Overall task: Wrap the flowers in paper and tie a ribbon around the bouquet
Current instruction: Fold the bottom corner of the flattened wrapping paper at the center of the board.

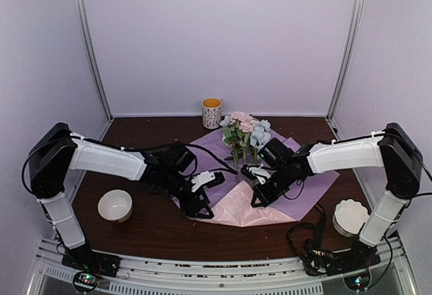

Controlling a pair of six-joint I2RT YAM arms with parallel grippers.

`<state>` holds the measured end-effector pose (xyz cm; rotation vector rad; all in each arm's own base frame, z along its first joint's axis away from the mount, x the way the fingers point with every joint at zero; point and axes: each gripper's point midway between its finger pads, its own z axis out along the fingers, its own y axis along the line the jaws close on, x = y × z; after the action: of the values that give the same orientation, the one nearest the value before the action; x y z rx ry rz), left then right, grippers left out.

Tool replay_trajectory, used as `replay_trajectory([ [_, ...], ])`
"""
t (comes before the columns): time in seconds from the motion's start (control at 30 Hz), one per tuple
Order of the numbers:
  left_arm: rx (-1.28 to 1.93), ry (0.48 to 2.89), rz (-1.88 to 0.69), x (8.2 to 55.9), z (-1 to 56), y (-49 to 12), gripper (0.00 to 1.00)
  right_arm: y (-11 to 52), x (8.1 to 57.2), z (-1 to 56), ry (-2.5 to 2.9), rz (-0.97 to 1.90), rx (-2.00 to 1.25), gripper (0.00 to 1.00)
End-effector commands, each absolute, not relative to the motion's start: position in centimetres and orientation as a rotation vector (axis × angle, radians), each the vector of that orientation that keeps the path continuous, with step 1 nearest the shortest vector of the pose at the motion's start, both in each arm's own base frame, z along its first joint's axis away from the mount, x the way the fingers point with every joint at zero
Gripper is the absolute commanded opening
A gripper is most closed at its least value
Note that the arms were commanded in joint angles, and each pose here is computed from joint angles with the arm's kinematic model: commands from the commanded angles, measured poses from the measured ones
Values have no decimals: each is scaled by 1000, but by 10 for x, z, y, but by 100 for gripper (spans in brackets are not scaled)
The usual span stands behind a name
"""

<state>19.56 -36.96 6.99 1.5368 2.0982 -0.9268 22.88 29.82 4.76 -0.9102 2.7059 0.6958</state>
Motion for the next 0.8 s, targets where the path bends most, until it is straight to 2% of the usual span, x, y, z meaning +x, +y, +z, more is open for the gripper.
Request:
replay_trajectory([
  [0.0,1589,2242,-941,190,39,-366,67,304,240,53,2675,713,-883,0],
  [0.13,1609,2225,-1020,183,40,-372,51,302,242,52,2678,690,-866,0],
  [0.33,1606,2293,-1103,177,29,-374,0,300,245,54,2675,676,-815,6],
  [0.53,1522,2425,-1097,181,17,-365,0,282,255,92,2607,583,-699,28],
  [0.67,1469,2526,-1077,182,6,-361,0,264,254,120,2535,470,-647,31],
  [0.73,1443,2556,-1082,182,3,-360,0,280,234,129,2472,568,-728,29],
  [0.77,1435,2566,-1073,183,2,-359,0,297,217,132,2433,707,-800,27],
])
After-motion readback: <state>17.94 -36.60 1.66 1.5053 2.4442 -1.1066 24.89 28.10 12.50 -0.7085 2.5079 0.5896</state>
